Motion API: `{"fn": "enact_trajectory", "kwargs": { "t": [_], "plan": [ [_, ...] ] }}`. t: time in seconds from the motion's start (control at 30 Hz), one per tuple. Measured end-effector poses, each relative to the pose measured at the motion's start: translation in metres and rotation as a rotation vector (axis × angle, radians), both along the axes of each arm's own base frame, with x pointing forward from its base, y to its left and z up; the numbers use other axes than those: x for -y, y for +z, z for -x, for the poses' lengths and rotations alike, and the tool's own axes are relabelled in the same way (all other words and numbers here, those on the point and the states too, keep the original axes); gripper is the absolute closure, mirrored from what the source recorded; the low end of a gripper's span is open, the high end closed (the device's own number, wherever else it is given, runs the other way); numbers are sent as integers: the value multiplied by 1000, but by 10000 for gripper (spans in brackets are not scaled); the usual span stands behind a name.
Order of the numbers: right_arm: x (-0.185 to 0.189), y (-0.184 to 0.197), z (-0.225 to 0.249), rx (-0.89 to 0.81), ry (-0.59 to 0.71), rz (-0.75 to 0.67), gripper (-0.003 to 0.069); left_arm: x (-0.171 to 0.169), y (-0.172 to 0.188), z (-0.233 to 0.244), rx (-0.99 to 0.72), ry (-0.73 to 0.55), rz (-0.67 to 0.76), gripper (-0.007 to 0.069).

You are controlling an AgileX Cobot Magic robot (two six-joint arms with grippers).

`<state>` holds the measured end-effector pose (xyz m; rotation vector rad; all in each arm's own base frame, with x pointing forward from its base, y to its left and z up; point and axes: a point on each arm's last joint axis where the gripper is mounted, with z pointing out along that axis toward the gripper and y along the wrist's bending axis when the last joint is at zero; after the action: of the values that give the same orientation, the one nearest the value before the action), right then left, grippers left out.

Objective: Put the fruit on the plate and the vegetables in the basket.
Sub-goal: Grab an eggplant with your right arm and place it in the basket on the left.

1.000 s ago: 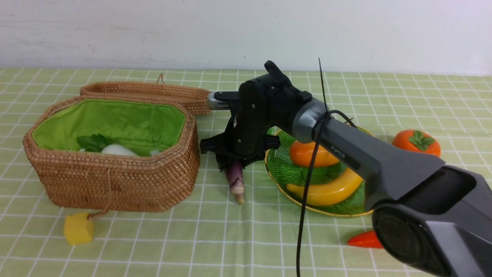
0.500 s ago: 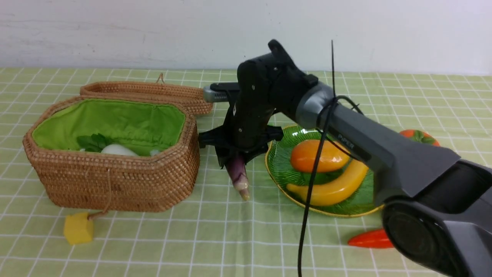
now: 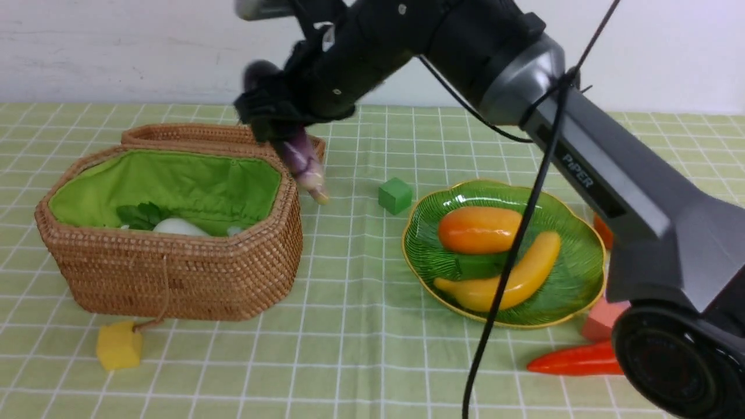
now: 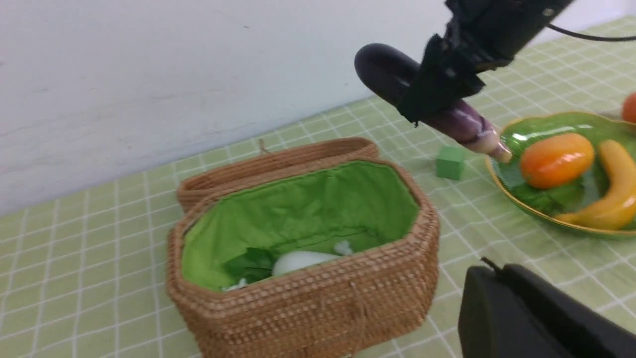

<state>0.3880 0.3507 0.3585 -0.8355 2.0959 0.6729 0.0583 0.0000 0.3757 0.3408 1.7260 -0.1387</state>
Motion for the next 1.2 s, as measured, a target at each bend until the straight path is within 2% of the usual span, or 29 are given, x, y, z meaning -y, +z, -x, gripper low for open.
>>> {"fn": "enact_trajectory", "kwargs": {
  "t": [0.13,0.3,0.73,0.97,1.03,1.1,1.13,1.2],
  "plan": [
    [-30,10,17,159,153,-103,261,-11,2,-3,11,129,50,634],
    [-49,6,21,279,224,-164,261,-16,1,-3,-7,198,68,634],
    [-64,-30,5,316,212,-164,261,-15,-2,-2,-48,189,95,633],
    [-67,-50,-2,384,231,-72,257,-15,-2,-2,-48,189,95,628],
    [-67,-51,-4,412,222,-48,211,-15,-2,-2,-48,189,95,627],
    [-65,-52,-6,428,214,-20,129,-15,-2,-2,-48,189,95,627],
    [-64,-53,-8,439,207,1,63,-15,-2,-2,-48,189,95,627],
    [-61,-54,-9,444,198,37,6,-15,-2,-2,-49,188,95,627]
  ]
}}
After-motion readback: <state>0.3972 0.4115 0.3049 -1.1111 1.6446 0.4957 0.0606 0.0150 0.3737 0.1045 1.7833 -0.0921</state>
